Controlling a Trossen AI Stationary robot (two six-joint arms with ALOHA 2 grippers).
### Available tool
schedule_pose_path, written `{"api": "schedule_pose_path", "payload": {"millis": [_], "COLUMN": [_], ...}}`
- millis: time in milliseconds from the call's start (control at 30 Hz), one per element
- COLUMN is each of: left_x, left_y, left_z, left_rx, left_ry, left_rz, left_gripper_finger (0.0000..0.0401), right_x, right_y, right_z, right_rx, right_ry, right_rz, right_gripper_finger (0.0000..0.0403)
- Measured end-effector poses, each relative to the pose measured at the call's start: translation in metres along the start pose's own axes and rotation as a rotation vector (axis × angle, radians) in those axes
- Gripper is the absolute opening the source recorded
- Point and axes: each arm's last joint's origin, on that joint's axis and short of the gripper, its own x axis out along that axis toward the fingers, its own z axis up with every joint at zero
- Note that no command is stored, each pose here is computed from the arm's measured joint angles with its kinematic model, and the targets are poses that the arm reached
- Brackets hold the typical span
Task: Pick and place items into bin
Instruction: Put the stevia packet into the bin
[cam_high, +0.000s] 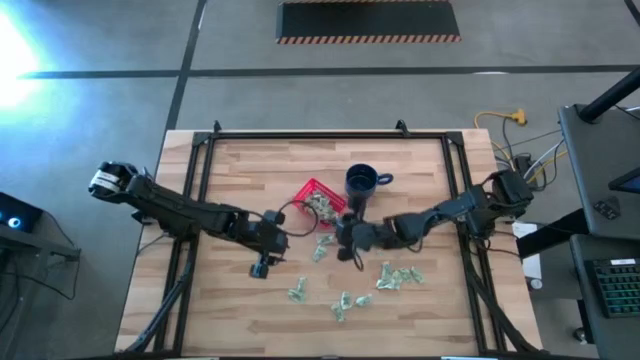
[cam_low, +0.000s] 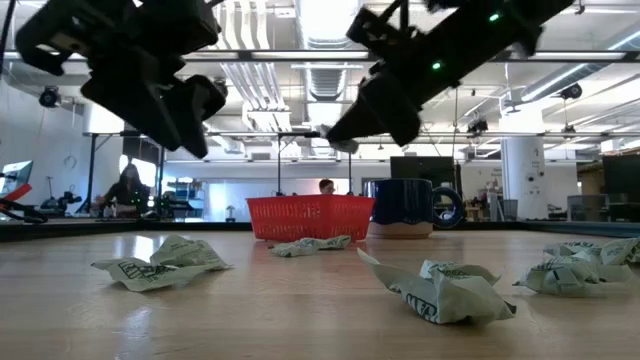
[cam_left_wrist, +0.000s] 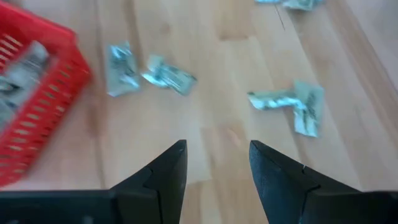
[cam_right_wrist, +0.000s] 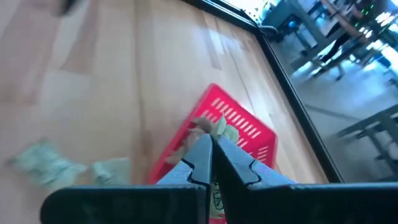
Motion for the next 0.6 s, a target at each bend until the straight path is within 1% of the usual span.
{"api": "schedule_pose_path", "payload": {"millis": [233,333,500,600], "left_x": [0.012,0.014,0.015,0.014], "left_y": [-0.018,-0.022,-0.025,-0.025], "left_z": [-0.011,-0.014,-0.016,-0.015], "left_rx": [0.001,-0.010,-0.004,-0.004], "left_ry": [0.061,0.068,0.058,0.048], "left_rz": [-0.044,-0.053,-0.061,-0.062], "left_gripper_finger": [0.0157,0.0157,0.0157,0.0157], "right_x": [0.026,0.033,0.040,0.041], "right_y": [-0.040,-0.053,-0.066,-0.069], "right_z": [-0.008,-0.013,-0.017,-0.018], "right_rx": [0.106,0.159,0.229,0.238], "right_ry": [0.012,0.024,0.040,0.044], "right_rz": [0.078,0.080,0.058,0.055], "right_gripper_finger": [0.0009,0.0009,0.0009,0.0013]}}
